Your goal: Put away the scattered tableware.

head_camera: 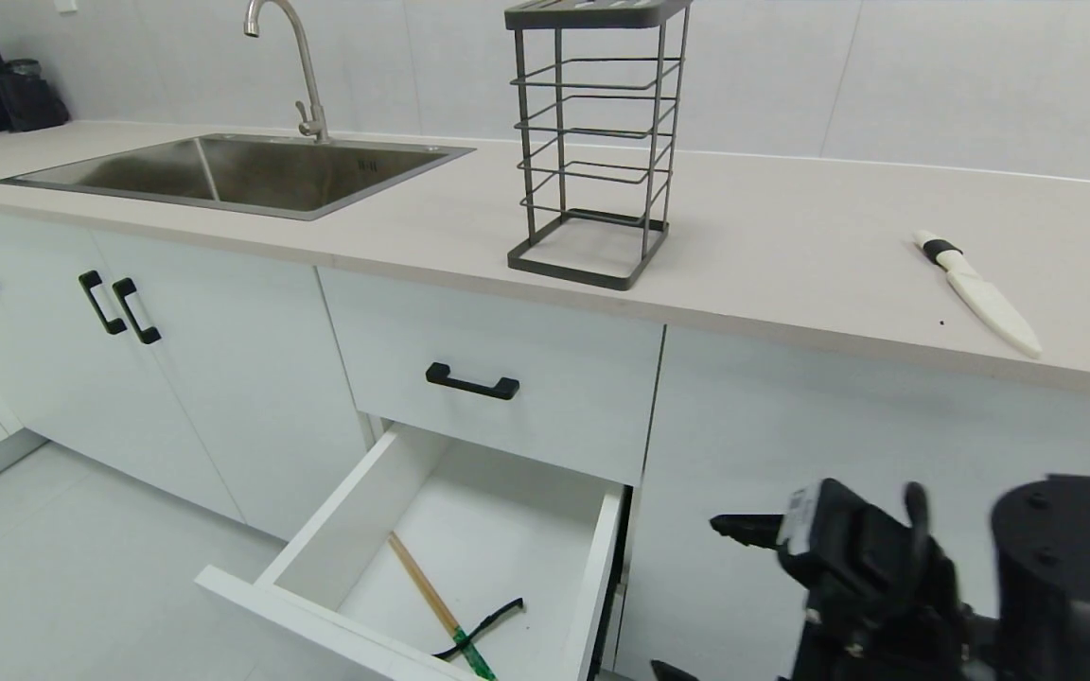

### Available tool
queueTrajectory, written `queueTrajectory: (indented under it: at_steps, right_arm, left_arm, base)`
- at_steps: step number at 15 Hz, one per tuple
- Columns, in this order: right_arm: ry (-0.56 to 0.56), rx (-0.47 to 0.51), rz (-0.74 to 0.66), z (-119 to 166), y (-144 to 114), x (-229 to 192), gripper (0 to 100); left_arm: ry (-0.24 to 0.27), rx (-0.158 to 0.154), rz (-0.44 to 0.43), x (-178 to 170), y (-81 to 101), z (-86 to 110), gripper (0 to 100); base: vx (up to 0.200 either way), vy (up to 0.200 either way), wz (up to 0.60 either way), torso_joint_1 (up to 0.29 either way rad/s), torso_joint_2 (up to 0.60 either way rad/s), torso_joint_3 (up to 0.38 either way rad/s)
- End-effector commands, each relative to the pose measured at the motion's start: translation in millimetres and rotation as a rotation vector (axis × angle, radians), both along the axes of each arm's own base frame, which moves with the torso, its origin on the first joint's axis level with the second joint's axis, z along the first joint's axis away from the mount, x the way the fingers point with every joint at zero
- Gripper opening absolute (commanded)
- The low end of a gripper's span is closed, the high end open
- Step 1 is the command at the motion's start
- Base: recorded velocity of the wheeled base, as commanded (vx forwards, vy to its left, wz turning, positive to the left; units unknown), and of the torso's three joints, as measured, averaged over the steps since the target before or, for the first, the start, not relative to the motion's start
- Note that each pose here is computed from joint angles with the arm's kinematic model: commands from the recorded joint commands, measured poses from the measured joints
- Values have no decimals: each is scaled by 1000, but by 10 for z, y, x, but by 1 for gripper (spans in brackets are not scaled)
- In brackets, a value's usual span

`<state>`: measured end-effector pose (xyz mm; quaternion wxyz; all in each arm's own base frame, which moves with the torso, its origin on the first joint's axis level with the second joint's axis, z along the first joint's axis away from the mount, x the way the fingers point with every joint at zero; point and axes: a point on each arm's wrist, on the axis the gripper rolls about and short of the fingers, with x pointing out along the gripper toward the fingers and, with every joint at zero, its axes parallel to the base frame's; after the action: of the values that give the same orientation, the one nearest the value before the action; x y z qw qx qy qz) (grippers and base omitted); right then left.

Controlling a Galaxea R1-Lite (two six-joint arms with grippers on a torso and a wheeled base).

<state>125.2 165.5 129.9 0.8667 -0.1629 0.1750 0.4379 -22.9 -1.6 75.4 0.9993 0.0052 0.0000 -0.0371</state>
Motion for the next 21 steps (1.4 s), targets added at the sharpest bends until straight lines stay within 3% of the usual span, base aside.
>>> queueTrajectory:
  at_steps: [1, 5, 12, 17, 21]
  right_arm:
    - [-42, 57, -55, 46, -563, -317, 100]
    - [-80, 116, -47, -148, -1075, -747, 100]
    - [-211, 185, -93, -140, -1425, -1027, 100]
    - [-385, 255, -447, -71, -1602, -1145, 100]
    - [-493, 304, -638, -99, -1633, -1315, 100]
  left_arm:
    - [1, 0, -1, 1, 0, 1, 100]
    - [1, 0, 1, 1, 0, 1, 100]
    - [3, 0, 1, 1, 0, -1, 100]
    - [1, 0, -1, 1, -1, 1, 100]
    - [3, -1, -1, 1, -1, -1, 100]
  base:
    - [0, 0, 0, 0, 0, 0]
    - [0, 0, 0, 0, 0, 0]
    - [0, 0, 0, 0, 0, 0]
    - [0, 0, 0, 0, 0, 0]
    - [0, 0, 0, 0, 0, 0]
